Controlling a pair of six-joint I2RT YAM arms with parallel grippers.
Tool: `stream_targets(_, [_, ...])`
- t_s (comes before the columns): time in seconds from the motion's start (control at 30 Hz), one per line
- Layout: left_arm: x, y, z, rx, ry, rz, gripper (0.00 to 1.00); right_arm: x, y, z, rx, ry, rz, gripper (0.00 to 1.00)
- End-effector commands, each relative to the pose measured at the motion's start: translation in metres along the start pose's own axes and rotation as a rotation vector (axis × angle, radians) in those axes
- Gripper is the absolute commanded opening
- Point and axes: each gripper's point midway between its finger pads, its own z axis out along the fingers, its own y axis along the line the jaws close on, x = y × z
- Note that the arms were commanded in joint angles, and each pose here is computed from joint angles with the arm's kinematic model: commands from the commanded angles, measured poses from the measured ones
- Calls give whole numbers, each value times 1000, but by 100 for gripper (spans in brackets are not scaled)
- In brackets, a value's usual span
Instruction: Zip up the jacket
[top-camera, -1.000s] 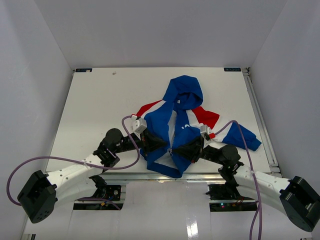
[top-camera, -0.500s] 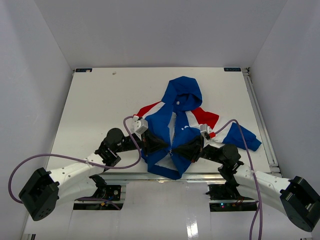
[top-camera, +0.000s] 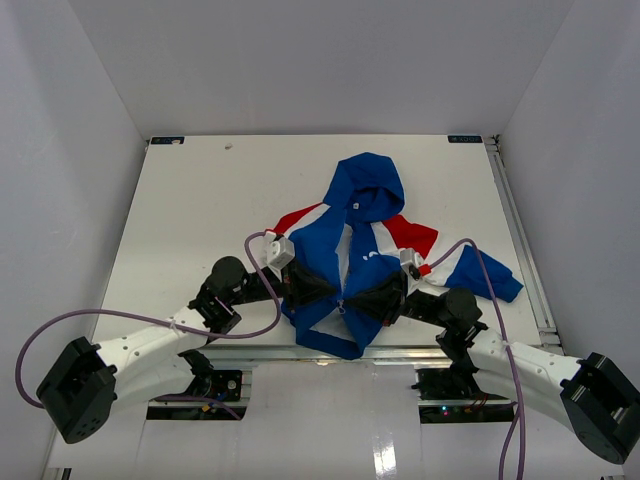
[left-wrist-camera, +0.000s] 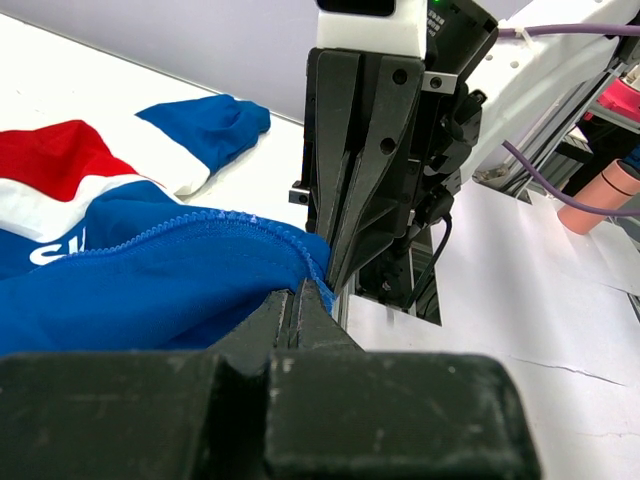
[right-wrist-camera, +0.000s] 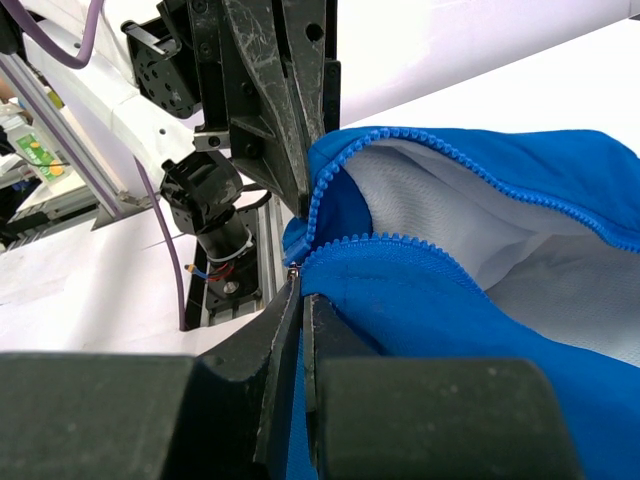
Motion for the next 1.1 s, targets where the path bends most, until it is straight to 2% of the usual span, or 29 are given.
stream_targets(0.0, [-13,-7,-3,16,-41,42,0,-27,12,5,-56,-73,-61,8])
stream_targets(0.63, [-10,-4,-5,8,-53,57,0,-34,17,4,-66,-110,-37,8])
stream_targets(1.07, [-21,-1,-11,-38,-135,82,0,-31,17,5,-70,-101,-18,8])
